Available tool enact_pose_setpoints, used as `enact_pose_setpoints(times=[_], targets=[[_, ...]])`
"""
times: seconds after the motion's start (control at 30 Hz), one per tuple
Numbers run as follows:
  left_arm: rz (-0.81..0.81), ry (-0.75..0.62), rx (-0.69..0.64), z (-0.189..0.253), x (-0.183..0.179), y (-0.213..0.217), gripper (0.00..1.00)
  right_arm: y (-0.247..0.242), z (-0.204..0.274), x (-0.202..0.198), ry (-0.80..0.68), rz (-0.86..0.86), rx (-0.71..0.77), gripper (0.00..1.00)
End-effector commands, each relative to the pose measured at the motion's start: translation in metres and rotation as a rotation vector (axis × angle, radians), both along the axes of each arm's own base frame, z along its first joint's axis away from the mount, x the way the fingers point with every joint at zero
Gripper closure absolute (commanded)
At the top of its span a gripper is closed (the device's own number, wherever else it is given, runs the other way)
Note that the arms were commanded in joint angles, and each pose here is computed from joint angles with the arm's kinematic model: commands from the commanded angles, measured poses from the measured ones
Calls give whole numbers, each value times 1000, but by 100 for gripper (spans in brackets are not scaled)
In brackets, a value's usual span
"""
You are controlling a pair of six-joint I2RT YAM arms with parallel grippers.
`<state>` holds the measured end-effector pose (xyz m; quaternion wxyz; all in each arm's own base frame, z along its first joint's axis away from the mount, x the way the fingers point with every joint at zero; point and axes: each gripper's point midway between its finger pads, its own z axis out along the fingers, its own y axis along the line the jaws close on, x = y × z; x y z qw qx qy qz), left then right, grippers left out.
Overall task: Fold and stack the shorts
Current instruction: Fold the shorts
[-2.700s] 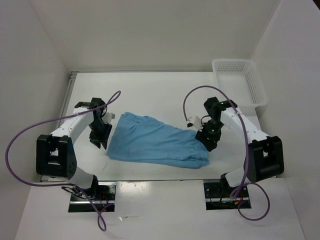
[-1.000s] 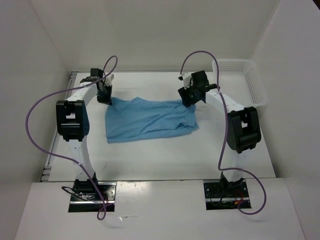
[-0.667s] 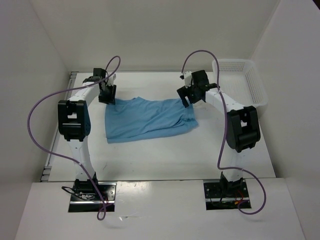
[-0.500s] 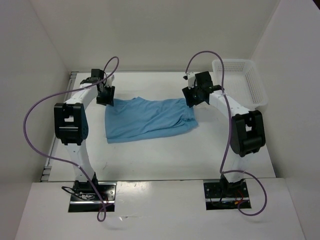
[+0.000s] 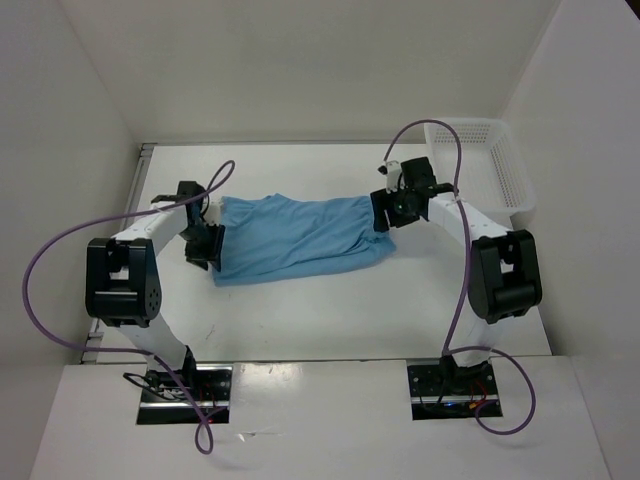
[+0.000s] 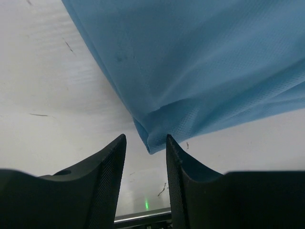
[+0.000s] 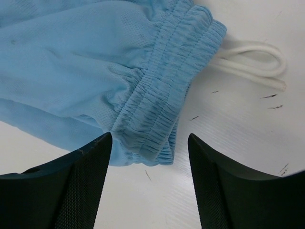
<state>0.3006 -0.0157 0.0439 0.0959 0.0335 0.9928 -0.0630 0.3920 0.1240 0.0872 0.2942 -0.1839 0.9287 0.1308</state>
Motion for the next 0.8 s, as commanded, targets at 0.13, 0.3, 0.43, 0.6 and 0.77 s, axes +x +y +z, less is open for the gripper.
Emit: enact_pose_setpoints(times=[0.13,0.3,0.43,0.6,0.77], targets=[[-7,59,-91,-4,-22,-13,52,17,-12,-4,60,-7,116,29],[-7,101,-112,-9,-28,-17,53,23,-19,-9,89,-6,154,44],[-7,133,-122,-10,-35,-18,63,22,-23,-12,100,-19,149,63],[-4,173,-123,-18,-39,-18,87,18,-31,-21,126,-37,141,95],[-2,172,-95,-16,-38,-13,97,20,-14,-20,80,78,116,100]])
